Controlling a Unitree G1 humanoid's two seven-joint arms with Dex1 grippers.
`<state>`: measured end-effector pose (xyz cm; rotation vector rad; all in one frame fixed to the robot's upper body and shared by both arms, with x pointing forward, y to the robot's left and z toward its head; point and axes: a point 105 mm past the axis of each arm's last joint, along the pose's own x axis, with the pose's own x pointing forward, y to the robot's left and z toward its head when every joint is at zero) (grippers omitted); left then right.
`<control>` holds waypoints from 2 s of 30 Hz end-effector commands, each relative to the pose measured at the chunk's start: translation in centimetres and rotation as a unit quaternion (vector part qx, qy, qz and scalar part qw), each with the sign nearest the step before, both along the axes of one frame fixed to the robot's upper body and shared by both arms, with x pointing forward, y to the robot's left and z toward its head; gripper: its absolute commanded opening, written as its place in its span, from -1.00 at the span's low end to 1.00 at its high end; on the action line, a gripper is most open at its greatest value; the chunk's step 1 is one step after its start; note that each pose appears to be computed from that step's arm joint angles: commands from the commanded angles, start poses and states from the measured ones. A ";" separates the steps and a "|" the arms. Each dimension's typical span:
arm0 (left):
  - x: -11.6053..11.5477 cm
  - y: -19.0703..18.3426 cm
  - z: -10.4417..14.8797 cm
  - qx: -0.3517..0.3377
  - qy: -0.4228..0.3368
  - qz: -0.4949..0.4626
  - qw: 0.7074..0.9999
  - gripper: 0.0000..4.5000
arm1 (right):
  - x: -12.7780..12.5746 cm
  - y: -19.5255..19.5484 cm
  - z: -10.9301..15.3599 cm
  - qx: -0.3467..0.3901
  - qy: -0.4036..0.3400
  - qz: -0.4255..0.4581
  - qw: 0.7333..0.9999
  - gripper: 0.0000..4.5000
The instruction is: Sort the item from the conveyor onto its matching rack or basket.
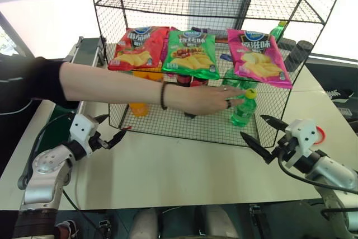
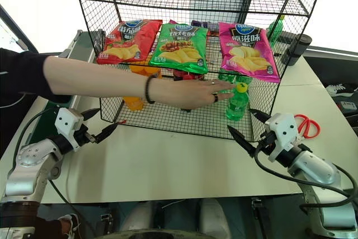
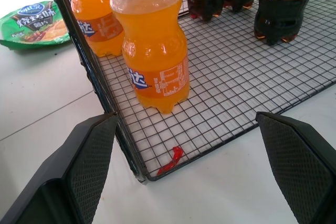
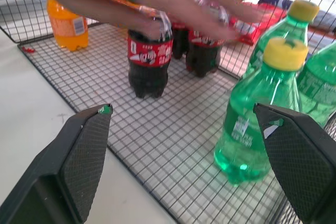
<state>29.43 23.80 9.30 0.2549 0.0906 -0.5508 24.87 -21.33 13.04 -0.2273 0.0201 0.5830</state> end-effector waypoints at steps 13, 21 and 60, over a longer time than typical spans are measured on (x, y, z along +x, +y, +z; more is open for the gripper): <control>0.2 -0.3 1.0 0.000 -0.023 -0.002 1.000 1.00 | 0.1 0.6 1.1 -0.001 -0.032 0.013 0.999 0.99; 0.1 -0.2 0.9 0.000 -0.022 0.001 1.000 1.00 | 0.2 0.6 1.1 -0.001 -0.032 0.015 0.999 0.99; -0.9 10.9 2.5 -0.096 -0.066 0.345 0.931 1.00 | 1.5 10.2 1.1 0.048 -0.028 0.162 0.985 0.99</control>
